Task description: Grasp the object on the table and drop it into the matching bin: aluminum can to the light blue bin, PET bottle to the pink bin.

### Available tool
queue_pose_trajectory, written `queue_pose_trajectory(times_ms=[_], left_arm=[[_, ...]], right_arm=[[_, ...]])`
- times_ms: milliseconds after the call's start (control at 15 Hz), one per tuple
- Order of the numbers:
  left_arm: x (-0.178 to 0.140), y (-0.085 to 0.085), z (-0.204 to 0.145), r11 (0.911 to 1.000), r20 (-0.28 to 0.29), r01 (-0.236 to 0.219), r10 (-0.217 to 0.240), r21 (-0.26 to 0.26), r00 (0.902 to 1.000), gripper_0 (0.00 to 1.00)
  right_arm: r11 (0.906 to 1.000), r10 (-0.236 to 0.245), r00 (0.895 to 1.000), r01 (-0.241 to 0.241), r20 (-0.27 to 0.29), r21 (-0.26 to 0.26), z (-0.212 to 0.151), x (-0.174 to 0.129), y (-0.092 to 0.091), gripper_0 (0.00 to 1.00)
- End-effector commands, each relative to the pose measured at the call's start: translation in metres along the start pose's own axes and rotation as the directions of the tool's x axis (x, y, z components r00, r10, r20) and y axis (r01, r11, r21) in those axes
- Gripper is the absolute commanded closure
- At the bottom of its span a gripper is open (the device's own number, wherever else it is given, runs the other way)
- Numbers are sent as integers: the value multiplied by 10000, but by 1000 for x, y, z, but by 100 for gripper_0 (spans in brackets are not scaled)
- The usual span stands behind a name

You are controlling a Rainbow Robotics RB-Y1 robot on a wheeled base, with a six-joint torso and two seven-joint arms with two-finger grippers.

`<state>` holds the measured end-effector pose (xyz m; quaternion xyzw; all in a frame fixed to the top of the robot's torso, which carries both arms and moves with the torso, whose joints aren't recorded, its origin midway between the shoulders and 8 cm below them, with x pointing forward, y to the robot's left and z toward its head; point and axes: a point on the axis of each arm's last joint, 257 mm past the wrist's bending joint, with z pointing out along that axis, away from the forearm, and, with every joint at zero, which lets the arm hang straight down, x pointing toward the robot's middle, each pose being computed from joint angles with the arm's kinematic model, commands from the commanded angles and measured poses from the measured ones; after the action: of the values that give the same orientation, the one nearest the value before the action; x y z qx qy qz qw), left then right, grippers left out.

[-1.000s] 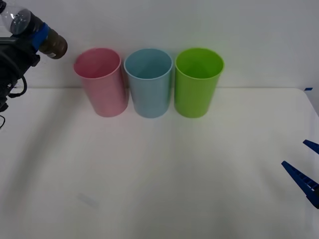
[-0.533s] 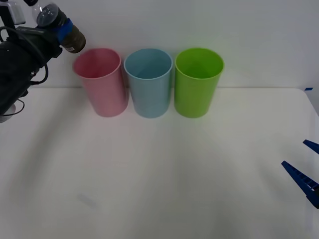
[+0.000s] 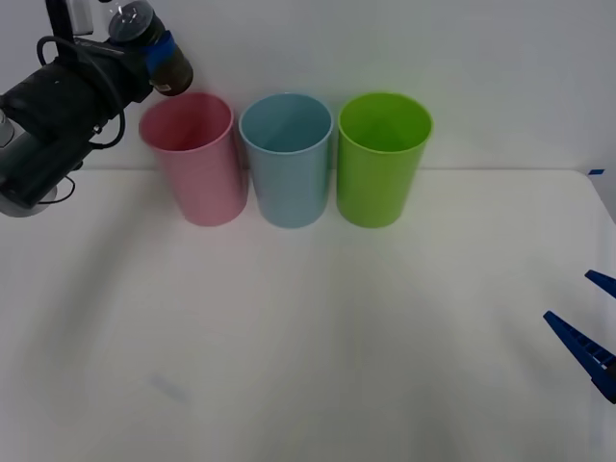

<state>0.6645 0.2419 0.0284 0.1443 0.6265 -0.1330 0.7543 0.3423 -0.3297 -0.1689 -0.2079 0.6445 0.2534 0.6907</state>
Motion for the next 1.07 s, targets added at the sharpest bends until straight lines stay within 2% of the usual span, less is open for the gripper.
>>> queue_pose_trajectory(times_ms=[67,467,533,600,667,733,1067], left_arm=[[4,-7,1,9997,-61,-185,186,165,9998,100],[6,-7,0,9995,-86,-256,258,190,9996,100],[6,-7,0,9995,-86,-256,258,190,9996,97],[6,-7,0,9995,-86,-256,258,190,9996,74],[6,-8,0,9995,-87,-256,258,205,9996,11],[6,-8,0,9995,-87,-256,258,205,9996,0],[8,-9,0,9996,-127,-122,125,258,9998,0]], right_arm=[[10000,0,10000,0,0,0,0,0,0,0],[10000,0,10000,0,0,0,0,0,0,0],[10000,0,10000,0,0,0,0,0,0,0],[10000,0,10000,0,0,0,0,0,0,0],[10000,0,10000,0,0,0,0,0,0,0],[10000,0,10000,0,0,0,0,0,0,0],[10000,0,10000,0,0,0,0,0,0,0]])
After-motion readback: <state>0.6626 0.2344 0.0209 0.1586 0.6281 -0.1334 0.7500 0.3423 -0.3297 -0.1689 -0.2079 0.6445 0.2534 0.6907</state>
